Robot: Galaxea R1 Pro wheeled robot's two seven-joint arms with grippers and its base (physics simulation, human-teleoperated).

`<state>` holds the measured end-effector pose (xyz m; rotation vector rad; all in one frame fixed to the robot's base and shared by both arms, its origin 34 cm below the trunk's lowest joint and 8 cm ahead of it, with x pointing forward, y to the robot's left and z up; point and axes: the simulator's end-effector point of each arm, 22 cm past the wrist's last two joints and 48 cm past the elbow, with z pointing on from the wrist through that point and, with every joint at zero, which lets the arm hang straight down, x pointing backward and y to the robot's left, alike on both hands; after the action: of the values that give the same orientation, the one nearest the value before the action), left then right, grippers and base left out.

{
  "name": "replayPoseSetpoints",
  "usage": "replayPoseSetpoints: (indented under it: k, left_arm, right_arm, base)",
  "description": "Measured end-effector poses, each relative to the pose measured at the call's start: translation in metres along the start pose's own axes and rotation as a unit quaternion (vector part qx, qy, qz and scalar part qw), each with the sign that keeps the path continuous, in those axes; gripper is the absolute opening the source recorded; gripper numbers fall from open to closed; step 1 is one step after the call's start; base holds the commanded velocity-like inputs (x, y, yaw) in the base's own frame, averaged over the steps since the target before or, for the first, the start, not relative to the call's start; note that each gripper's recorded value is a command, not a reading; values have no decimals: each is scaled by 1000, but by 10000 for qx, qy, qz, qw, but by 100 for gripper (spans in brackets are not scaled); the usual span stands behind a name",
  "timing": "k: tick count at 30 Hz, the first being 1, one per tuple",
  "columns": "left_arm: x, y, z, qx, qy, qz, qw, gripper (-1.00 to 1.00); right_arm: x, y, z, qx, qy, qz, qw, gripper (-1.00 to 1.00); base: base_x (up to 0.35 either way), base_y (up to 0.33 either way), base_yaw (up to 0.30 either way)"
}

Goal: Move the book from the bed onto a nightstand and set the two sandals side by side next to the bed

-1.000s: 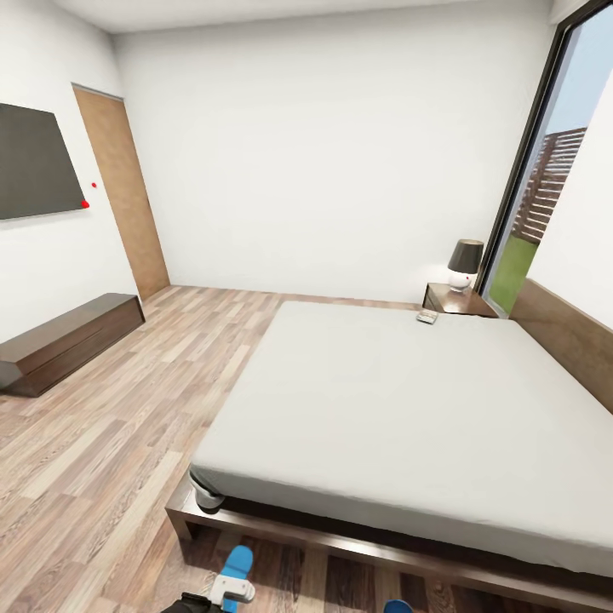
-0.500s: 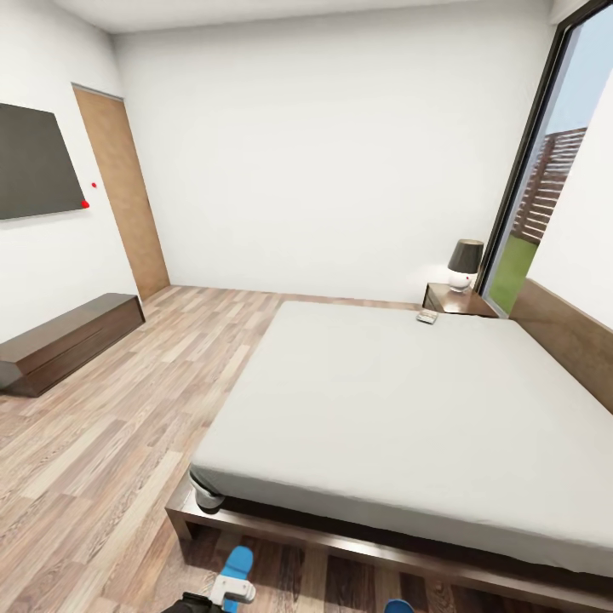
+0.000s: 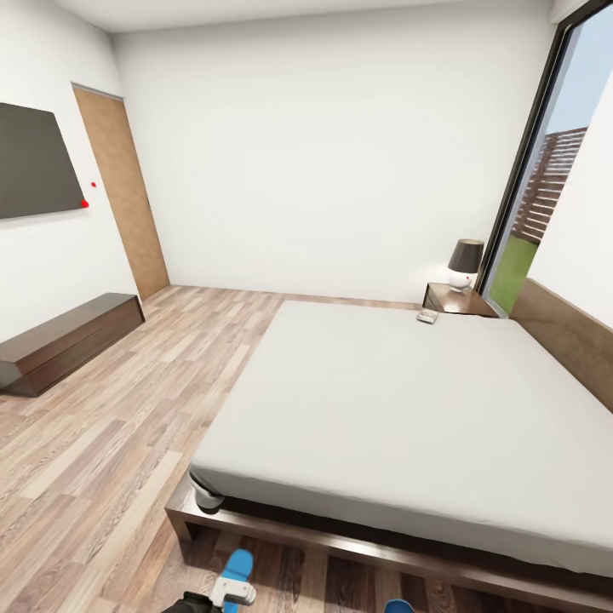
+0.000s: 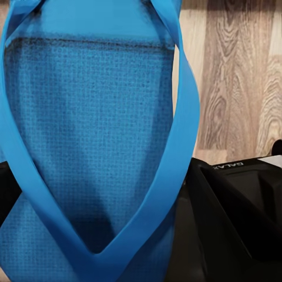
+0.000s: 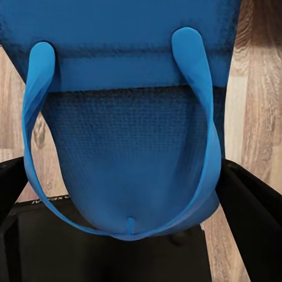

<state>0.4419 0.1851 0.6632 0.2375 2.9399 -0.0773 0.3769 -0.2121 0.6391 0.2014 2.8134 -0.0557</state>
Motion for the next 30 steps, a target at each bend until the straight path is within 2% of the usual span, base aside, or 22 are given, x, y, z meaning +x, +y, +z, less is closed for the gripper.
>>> replayPoseSetpoints:
  k: [14, 19, 30]
  left_arm:
    - [3, 1, 12, 16, 138, -34, 9999, -100]
    - [4, 3, 16, 12, 155, -52, 9999, -100]
    - [3, 5, 27, 7, 153, -65, 9999, -100]
  right_arm:
    - [-15, 7, 11, -53, -99, 26, 9999, -100]
    - [-10, 8, 15, -72, 137, -17, 9999, -100]
    - [-11, 12, 25, -96, 172, -40, 9998, -100]
  base:
    - [0, 0, 0]
    - [0, 0, 0]
    - [0, 0, 0]
